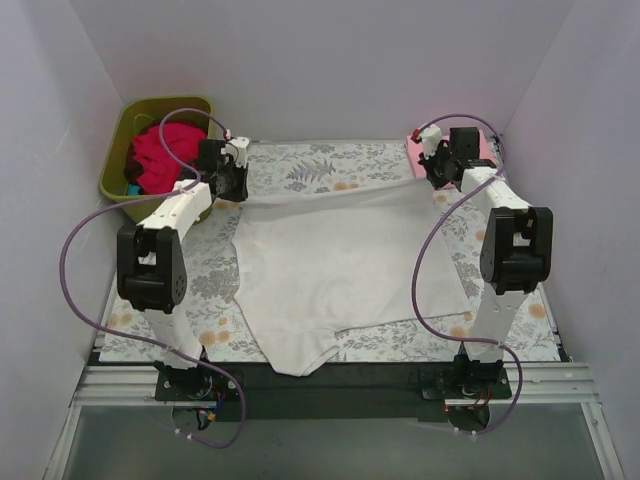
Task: Fold and stack the t-shirts
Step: Fold the tshirt
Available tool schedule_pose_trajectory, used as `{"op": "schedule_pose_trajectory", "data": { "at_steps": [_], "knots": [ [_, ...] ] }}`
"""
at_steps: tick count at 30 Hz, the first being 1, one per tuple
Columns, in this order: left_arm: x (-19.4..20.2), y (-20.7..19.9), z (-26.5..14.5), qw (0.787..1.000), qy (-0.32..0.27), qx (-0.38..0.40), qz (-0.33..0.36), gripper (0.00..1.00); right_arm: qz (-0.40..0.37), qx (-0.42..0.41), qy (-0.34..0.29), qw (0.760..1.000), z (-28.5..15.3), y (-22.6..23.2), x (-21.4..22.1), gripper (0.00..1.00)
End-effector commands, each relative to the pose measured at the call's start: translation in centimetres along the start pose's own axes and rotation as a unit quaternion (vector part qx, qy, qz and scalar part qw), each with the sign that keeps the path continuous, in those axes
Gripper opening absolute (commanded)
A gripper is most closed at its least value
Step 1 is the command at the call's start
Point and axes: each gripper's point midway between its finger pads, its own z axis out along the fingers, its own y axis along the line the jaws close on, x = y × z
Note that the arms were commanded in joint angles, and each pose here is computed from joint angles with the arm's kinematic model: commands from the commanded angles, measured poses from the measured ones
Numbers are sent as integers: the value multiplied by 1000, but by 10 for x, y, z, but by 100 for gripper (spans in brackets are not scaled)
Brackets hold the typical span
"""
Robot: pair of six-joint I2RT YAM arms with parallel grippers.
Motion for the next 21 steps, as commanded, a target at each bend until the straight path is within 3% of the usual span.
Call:
{"op": "schedule_pose_trajectory", "data": {
  "at_steps": [1, 9, 13, 17, 19, 20, 21],
  "knots": [
    [-16, -16, -57, 999, -39, -7, 28, 0, -21, 17, -37, 999, -30, -17, -16, 1],
    [61, -63, -91, 997, 53, 32, 41, 0, -46, -42, -12, 998, -41, 10, 12, 1],
    [114, -72, -92, 992, 112, 40, 33, 0, -61, -61, 13, 996, -43, 26, 38, 1],
    [136, -76, -98, 987, 146, 51, 45, 0, -70, -76, 39, 994, -43, 42, 66, 1],
    [129, -74, -103, 988, 138, 54, 52, 7, -74, -80, 51, 993, -42, 45, 76, 1],
    [114, -74, -105, 990, 118, 56, 53, 15, -76, -82, 53, 992, -42, 46, 78, 1],
    [103, -69, -108, 992, 102, 62, 44, 30, -74, -86, 58, 992, -41, 48, 81, 1]
  ]
}}
